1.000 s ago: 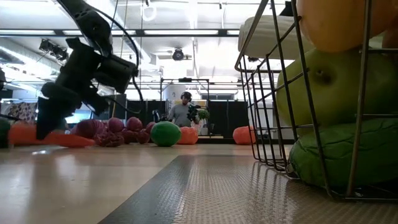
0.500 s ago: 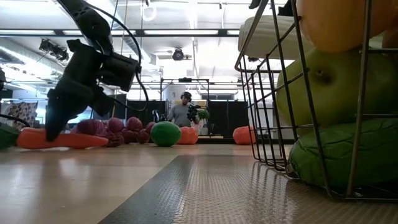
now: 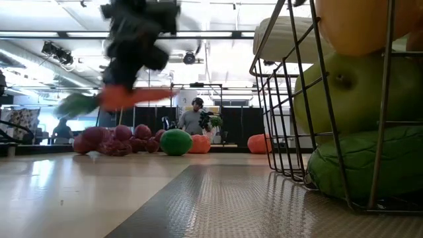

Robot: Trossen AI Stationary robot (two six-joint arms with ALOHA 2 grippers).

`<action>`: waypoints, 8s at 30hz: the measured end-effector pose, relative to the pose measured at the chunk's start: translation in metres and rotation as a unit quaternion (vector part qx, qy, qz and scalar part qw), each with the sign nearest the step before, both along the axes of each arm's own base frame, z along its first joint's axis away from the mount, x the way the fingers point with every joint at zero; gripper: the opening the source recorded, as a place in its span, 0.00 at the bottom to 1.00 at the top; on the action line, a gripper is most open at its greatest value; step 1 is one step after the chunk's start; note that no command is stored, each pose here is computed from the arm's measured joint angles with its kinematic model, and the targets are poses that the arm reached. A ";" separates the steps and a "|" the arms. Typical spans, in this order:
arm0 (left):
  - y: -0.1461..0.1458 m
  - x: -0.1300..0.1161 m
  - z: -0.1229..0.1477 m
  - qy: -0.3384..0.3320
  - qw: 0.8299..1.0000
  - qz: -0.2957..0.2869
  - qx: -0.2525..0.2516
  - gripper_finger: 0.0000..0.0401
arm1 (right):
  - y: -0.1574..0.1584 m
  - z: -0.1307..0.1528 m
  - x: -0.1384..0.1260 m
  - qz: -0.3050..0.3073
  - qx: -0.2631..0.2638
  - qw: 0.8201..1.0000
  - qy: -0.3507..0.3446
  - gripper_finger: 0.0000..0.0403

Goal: Build produce basket
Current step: Put the carrot into the wire basket, then put the purple garlic into the wire basket

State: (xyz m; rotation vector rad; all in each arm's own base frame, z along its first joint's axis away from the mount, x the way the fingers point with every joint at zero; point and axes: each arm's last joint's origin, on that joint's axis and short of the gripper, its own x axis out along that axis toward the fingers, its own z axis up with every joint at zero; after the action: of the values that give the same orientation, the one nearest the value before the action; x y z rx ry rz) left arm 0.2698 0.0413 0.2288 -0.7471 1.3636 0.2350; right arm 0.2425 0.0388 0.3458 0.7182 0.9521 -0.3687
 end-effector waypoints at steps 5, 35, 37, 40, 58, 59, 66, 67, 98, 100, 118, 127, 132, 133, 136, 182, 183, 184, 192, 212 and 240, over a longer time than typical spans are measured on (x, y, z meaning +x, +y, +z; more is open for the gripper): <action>-0.018 0.033 0.064 -0.140 0.989 -0.012 0.038 0.27 | 0.014 0.011 -0.032 -0.044 -0.007 0.999 0.005 0.72; -0.126 0.124 0.110 -0.476 0.878 0.038 0.003 0.28 | 0.097 0.041 -0.044 -0.104 -0.017 0.957 -0.269 0.71; -0.124 0.125 0.110 -0.477 0.878 0.036 0.002 0.28 | 0.095 0.045 -0.039 -0.113 -0.013 0.950 -0.292 0.71; -0.122 0.125 0.111 -0.478 0.878 0.027 -0.007 0.28 | 0.093 0.049 -0.026 -0.119 -0.016 0.940 -0.320 0.71; -0.104 0.127 0.121 -0.512 0.859 0.003 -0.017 0.29 | 0.075 0.037 0.003 -0.113 0.023 0.953 -0.279 0.58; -0.102 0.126 0.123 -0.514 0.858 0.001 -0.021 0.29 | 0.075 0.037 0.003 -0.119 0.020 0.952 -0.280 0.57; -0.093 0.122 0.128 -0.520 0.854 -0.011 -0.019 0.29 | 0.073 0.037 0.001 -0.129 0.011 0.952 -0.278 0.42; -0.092 0.121 0.130 -0.520 0.854 -0.012 -0.017 0.29 | 0.073 0.037 0.001 -0.127 0.012 0.952 -0.278 0.39; -0.044 0.063 0.171 -0.494 0.867 -0.012 0.068 0.49 | 0.104 0.001 -0.034 0.097 0.135 0.986 0.024 0.20; -0.040 0.062 0.169 -0.485 0.872 -0.007 0.071 0.48 | 0.111 -0.006 -0.033 0.106 0.122 0.986 0.045 0.20; -0.007 0.032 0.131 -0.250 0.956 0.030 0.154 0.42 | 0.150 -0.075 -0.003 0.103 0.034 0.980 0.166 0.47; 0.016 -0.006 0.112 -0.020 0.961 0.054 0.270 0.43 | 0.146 -0.075 -0.003 0.041 0.022 0.986 0.160 0.62; 0.037 -0.013 0.111 0.000 0.958 0.092 0.272 0.42 | 0.132 -0.057 -0.017 0.003 -0.010 0.991 0.134 0.65; 0.043 -0.014 0.111 0.004 0.957 0.102 0.271 0.42 | 0.128 -0.052 -0.021 -0.006 -0.014 0.992 0.124 0.65; 0.061 -0.018 0.106 0.027 0.954 0.131 0.268 0.40 | 0.118 -0.038 -0.027 -0.028 -0.026 0.996 0.081 0.64; 0.212 -0.012 -0.065 0.241 0.962 0.088 0.096 0.78 | 0.074 -0.013 -0.028 -0.122 -0.039 0.992 0.014 0.64; 0.212 -0.010 -0.067 0.241 0.962 0.082 0.095 0.78 | 0.074 -0.013 -0.028 -0.121 -0.038 0.992 0.015 0.64; 0.212 -0.009 -0.069 0.242 0.963 0.077 0.095 0.78 | 0.074 -0.014 -0.028 -0.121 -0.036 0.992 0.016 0.64; 0.210 -0.003 -0.077 0.239 0.965 0.054 0.093 0.78 | 0.074 -0.014 -0.029 -0.120 -0.028 0.992 0.022 0.64; 0.202 -0.005 -0.075 0.264 0.961 0.030 0.073 0.40 | 0.074 -0.014 -0.029 -0.120 -0.030 0.992 0.024 0.64; 0.133 0.031 0.117 -0.007 0.974 0.079 0.213 0.42 | 0.064 -0.002 -0.051 -0.110 -0.033 0.993 0.031 0.64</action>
State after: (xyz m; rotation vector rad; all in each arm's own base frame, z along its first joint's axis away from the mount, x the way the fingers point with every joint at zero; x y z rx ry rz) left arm 0.3009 0.1743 0.3461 -0.4927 1.1857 0.6265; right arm 0.1917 0.1024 0.3440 0.7562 0.9163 -0.6162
